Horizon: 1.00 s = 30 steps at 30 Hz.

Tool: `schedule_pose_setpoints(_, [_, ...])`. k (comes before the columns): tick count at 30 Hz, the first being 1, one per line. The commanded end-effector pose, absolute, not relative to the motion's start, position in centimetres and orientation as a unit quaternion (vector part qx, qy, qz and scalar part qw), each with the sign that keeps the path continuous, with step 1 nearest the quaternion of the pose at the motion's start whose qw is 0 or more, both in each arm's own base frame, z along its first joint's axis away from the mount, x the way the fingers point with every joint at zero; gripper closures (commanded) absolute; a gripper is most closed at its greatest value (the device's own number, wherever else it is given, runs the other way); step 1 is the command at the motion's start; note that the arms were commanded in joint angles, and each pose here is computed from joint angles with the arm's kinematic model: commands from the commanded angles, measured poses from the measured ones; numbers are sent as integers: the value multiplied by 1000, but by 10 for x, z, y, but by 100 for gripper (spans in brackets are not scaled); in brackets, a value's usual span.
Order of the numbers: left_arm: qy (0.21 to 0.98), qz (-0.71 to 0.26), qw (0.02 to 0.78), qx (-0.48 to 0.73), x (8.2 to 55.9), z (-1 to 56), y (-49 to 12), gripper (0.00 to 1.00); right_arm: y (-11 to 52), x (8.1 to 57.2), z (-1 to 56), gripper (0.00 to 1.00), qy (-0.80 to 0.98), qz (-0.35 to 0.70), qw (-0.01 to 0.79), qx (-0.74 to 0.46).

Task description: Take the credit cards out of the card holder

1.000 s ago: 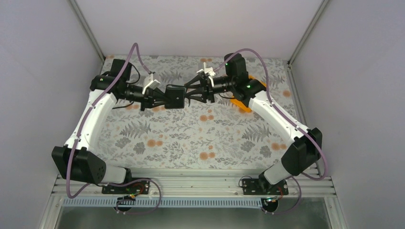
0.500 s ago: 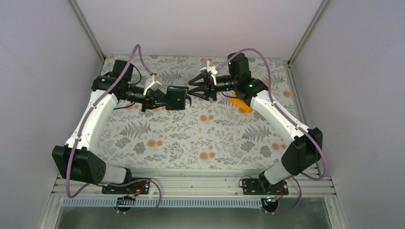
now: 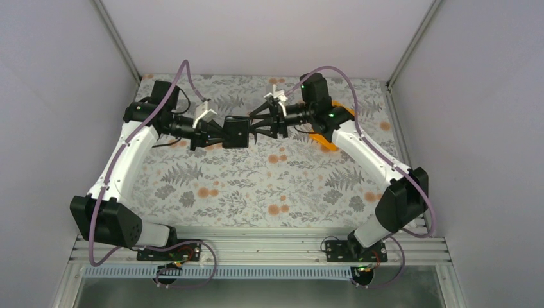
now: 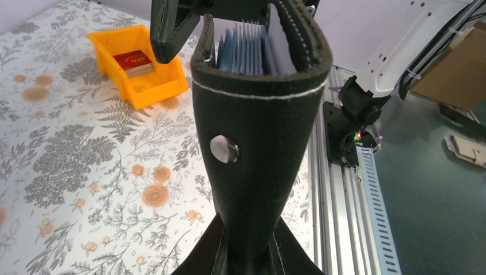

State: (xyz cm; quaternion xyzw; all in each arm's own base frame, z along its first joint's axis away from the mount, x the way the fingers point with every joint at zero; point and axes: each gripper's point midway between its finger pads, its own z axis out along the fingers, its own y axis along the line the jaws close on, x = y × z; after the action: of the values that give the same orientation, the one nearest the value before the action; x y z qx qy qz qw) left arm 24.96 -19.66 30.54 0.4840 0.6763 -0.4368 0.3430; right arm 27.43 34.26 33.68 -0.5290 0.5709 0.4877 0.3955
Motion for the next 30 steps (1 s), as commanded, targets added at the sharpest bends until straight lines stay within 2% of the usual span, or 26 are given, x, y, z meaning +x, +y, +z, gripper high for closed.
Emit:
schedule_pose_setpoints(1, [654,-443,356,499,242,313,-200,98,349,281,338,51,571,481,399,-533])
schedule_pose_setpoints(4, [654,-443,356,500,242,312,-200,98,348,280,338,52,567,478,400,-538])
schedule_pose_setpoints(11, [652,-444,356,501,241,312,-200,98,337,293,332,45,587,453,405,-535])
schedule_pose_setpoints(20, [650,-447,356,501,241,314,-201,98,347,287,332,38,578,481,388,-532])
schedule_pose_setpoints(30, [649,-445,358,503,239,316,-201,98,348,297,329,38,593,457,395,-532])
